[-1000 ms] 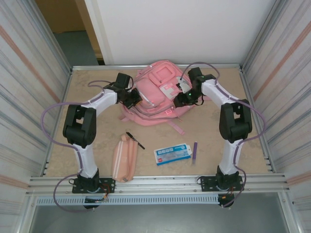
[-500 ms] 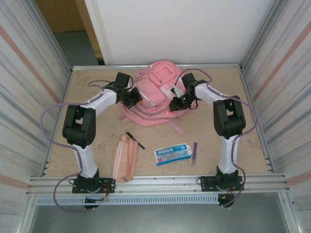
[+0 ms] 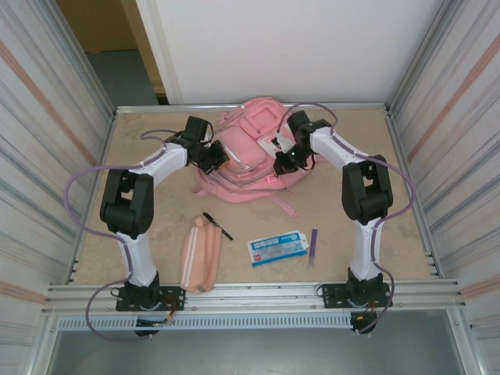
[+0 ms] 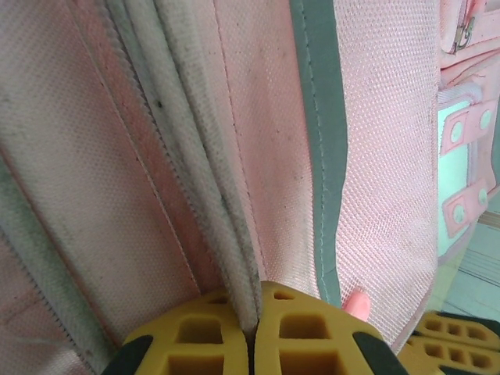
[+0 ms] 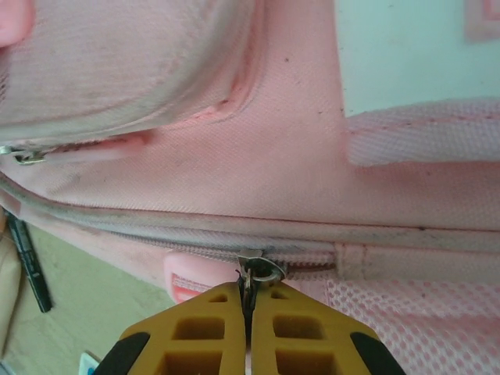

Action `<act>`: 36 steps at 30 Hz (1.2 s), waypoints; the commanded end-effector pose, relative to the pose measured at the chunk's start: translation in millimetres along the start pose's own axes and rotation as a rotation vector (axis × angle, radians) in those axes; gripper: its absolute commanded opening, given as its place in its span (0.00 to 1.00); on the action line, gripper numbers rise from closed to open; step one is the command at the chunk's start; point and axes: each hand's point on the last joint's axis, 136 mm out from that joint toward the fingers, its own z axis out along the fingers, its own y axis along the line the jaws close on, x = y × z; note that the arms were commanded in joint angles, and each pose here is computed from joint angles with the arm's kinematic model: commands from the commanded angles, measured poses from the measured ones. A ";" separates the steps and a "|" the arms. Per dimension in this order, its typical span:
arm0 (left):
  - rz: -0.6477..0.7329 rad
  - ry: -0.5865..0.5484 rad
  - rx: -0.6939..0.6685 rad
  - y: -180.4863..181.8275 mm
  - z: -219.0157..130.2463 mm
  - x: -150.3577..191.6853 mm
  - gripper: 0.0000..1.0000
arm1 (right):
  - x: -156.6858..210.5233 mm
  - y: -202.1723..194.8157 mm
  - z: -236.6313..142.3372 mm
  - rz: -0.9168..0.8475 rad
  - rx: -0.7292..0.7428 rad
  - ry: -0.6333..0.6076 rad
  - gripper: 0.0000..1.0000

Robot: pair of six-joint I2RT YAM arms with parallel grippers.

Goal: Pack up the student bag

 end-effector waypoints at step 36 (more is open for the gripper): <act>0.139 -0.029 0.125 -34.0 -23.6 0.5 0.43 | -1.0 123.1 17.6 0.067 -0.211 -0.165 0.37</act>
